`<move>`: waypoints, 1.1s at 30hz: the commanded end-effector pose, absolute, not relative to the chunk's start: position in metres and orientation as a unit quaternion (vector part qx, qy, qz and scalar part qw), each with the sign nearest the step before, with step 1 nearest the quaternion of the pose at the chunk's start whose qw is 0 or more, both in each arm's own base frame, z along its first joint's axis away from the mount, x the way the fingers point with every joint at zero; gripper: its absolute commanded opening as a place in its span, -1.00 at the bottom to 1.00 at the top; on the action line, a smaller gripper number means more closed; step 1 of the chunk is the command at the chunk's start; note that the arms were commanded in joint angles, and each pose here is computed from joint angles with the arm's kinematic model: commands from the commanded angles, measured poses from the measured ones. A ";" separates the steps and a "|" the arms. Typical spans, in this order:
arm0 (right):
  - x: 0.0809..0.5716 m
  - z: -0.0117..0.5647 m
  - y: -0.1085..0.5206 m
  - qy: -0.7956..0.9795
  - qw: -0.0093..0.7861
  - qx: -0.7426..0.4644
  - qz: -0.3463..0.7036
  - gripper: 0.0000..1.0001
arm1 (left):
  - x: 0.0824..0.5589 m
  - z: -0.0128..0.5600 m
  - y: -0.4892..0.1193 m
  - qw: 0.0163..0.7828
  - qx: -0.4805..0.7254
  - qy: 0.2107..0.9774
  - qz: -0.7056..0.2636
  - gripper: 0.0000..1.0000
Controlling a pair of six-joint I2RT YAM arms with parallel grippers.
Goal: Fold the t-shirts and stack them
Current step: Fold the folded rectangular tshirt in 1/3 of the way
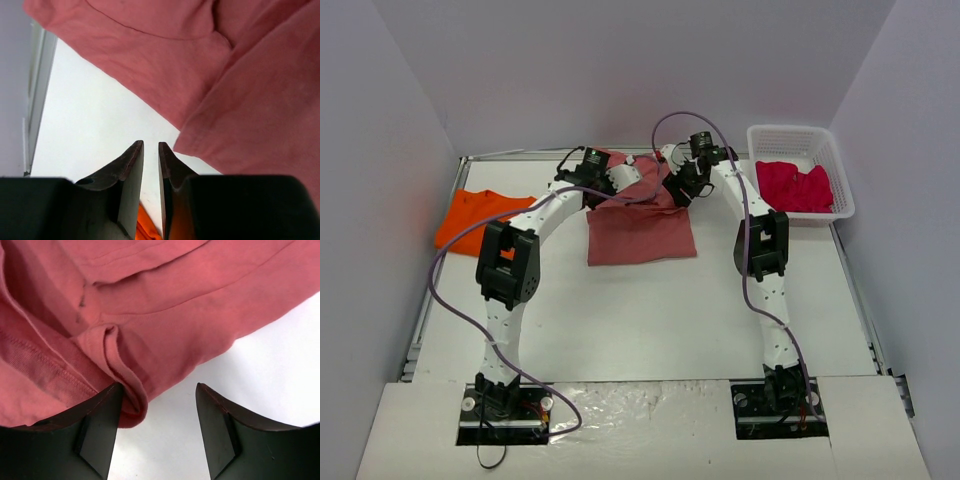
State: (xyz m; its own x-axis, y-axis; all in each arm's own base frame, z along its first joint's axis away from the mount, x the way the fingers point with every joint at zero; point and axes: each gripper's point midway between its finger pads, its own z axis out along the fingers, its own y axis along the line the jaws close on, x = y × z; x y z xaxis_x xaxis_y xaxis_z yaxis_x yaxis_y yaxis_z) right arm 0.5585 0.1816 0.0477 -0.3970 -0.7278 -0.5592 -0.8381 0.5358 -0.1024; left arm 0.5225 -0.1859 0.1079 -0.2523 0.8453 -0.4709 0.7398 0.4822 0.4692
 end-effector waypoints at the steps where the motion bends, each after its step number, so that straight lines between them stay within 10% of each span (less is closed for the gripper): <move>1: 0.578 0.097 0.181 0.823 0.340 -0.448 0.074 0.14 | 0.541 0.151 -0.184 0.393 0.483 0.776 0.099 -0.63; 12: 0.579 0.174 0.176 0.817 0.417 -0.396 0.051 -0.03 | 0.514 0.180 -0.178 0.406 0.439 0.798 0.077 -0.67; 18: 0.541 0.194 0.180 0.815 0.412 -0.404 0.055 -1.00 | 0.463 0.164 -0.187 0.377 0.426 0.822 -0.011 -0.81; 33: 0.475 0.133 0.208 0.841 0.319 -0.405 0.162 -1.00 | 0.426 0.147 -0.210 0.388 0.358 0.842 -0.115 -0.95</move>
